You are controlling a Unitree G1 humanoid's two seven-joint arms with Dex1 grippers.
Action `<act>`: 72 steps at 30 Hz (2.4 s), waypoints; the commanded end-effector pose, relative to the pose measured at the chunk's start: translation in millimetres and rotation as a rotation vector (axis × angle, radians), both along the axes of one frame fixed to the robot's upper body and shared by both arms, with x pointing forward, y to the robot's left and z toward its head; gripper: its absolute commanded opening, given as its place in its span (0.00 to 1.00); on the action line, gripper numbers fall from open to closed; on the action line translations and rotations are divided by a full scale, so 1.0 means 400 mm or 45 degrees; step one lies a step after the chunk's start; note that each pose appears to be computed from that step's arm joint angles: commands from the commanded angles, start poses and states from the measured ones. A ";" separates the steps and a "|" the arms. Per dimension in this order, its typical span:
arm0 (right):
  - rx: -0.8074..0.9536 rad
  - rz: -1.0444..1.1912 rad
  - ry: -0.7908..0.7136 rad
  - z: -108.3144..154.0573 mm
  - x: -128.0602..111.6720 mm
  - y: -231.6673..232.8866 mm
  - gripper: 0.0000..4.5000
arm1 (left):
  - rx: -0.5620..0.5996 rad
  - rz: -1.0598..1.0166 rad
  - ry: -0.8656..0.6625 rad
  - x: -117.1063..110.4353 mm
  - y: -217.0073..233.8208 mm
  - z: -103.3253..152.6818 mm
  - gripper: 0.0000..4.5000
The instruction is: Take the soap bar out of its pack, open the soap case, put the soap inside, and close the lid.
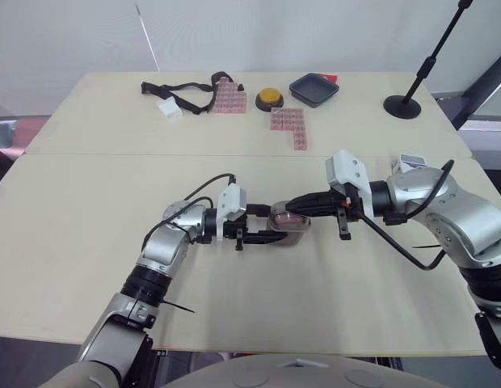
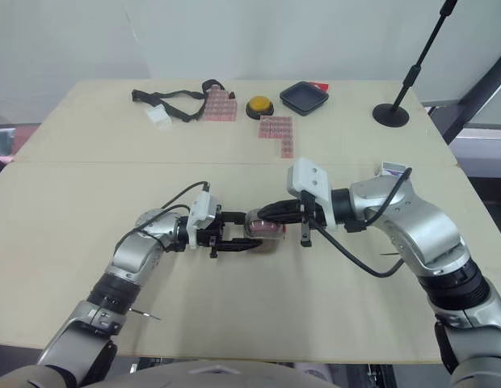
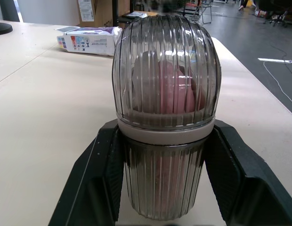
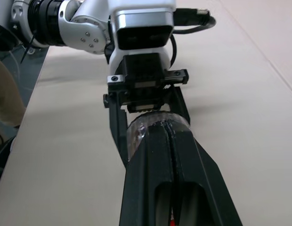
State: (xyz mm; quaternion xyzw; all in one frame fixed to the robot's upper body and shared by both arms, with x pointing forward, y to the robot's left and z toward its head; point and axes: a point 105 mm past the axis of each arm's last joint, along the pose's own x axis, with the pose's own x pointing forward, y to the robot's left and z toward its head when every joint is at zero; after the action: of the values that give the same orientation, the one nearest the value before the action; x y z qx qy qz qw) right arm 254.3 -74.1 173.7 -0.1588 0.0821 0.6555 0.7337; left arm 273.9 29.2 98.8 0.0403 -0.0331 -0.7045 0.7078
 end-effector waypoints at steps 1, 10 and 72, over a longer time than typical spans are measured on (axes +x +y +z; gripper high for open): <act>-0.044 0.006 0.008 -0.014 -0.005 -0.006 0.01 | -0.032 -0.008 -0.054 -0.002 -0.001 0.028 0.43; -0.102 -0.015 0.085 -0.060 -0.002 -0.011 0.01 | -0.037 -0.004 -0.058 -0.001 -0.001 0.031 0.43; 0.119 -0.096 -0.149 -0.110 -0.052 -0.161 1.00 | 0.293 0.156 1.061 -0.002 0.045 -0.051 0.66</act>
State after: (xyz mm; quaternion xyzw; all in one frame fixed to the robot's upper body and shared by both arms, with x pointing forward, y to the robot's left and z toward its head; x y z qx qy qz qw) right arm 231.5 -138.7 124.7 -0.1487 0.0289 0.6216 0.7686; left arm 272.2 41.8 87.7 -0.1826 0.3207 -0.6299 0.6834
